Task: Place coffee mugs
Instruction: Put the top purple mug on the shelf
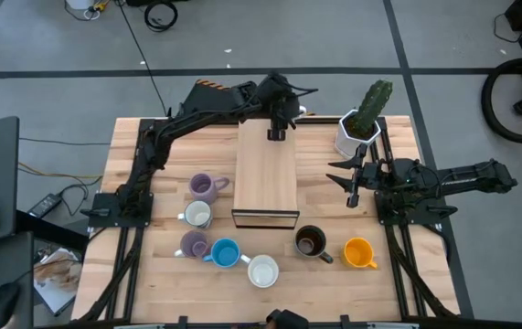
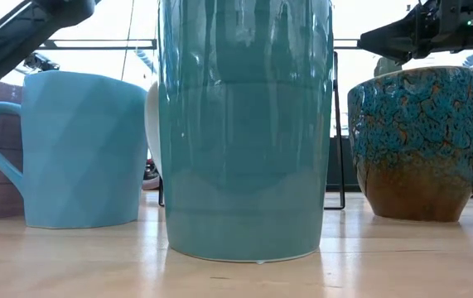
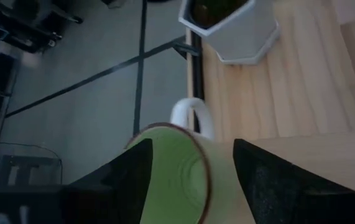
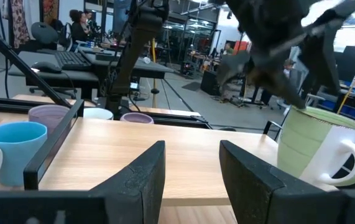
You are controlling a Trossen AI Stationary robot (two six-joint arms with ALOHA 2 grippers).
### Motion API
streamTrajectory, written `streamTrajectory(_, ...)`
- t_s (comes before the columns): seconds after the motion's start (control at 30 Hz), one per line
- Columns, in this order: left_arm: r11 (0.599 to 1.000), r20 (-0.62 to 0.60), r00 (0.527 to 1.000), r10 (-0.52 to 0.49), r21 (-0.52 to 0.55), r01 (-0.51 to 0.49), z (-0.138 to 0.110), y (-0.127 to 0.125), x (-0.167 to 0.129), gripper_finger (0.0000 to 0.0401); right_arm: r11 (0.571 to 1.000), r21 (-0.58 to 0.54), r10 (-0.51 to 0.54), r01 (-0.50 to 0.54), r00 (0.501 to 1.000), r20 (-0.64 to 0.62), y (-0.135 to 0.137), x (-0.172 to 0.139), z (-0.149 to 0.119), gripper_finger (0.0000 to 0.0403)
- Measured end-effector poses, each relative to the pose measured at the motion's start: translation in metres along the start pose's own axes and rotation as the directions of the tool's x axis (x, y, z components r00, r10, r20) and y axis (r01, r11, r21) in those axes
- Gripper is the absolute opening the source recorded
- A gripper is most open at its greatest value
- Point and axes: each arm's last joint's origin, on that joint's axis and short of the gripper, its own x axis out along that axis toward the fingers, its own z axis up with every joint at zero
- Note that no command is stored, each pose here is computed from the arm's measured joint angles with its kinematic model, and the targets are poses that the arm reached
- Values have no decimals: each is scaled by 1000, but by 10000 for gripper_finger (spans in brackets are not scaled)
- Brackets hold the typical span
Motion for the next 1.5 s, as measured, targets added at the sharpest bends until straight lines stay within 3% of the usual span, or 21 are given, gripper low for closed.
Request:
streamTrajectory(0.13, 999, 9, 1000, 8, -35, -8, 1, 6, -17, 229, 1000, 0, 3, -3, 1000, 1, 0, 0, 0, 158)
streamTrajectory(0.3, 988, 3, 997, -83, -132, 83, -2, 5, -36, 228, 1000, 0, 3, -3, 1000, 0, 0, 0, 0, 158)
streamTrajectory(0.47, 967, -103, 973, -208, -170, 189, -11, -15, -34, 209, 1000, 2, 4, -4, 1000, -5, 0, 0, -1, 158)
streamTrajectory(0.77, 950, -143, 948, -283, -178, 257, -16, -50, -41, 156, 1000, 14, 6, -6, 1000, -8, 0, 0, -1, 158)
streamTrajectory(0.93, 938, -140, 944, -297, -230, 261, -36, -72, -59, 142, 1000, 23, 6, -6, 1000, -8, 0, 0, -1, 158)
streamTrajectory(1.27, 930, -55, 973, -225, -311, 198, -84, -120, -106, 141, 1000, 18, 5, -5, 1000, -7, 0, 0, -1, 158)
streamTrajectory(1.5, 902, -85, 968, -236, -390, 186, -117, -140, -114, 141, 1000, -14, 2, -1, 1000, 8, 0, 0, 1, 158)
